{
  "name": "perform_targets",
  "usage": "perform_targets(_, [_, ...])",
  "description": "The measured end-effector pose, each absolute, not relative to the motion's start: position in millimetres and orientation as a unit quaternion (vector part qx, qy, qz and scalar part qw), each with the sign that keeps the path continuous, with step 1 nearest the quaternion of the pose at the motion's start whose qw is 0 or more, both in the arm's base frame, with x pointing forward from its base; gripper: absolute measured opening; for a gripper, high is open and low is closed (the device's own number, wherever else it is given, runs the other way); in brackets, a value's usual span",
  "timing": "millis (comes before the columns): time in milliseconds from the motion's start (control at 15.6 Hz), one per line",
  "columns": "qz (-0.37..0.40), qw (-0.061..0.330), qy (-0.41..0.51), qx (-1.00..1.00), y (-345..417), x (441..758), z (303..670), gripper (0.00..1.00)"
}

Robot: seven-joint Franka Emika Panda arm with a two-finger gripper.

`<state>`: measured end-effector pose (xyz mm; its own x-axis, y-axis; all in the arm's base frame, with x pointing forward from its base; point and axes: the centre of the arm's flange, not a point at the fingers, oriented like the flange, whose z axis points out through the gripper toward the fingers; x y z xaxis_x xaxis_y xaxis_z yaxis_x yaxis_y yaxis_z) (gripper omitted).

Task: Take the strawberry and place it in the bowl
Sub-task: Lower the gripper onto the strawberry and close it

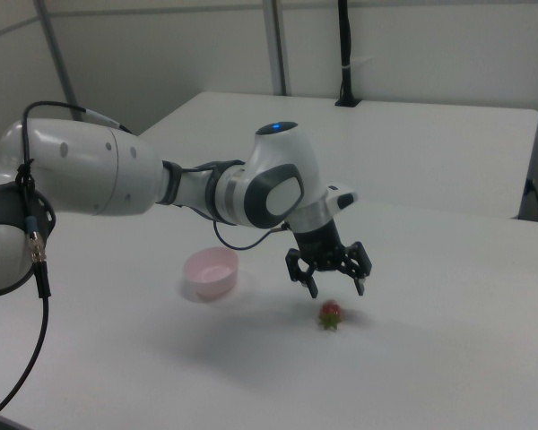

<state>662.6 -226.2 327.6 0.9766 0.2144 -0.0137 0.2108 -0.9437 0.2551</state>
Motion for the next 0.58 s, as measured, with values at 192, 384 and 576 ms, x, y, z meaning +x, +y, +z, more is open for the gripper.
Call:
perform_targets(192, [-0.001, 0.128, 0.127, 0.984, -237.4, 657.2, 325.1, 0.98])
perform_targets(384, [-0.007, 0.125, 0.133, 0.983, -234.6, 655.1, 319.3, 0.92])
perform_targets(576, [-0.023, 0.118, 0.161, 0.98, -233.1, 648.5, 306.5, 0.77])
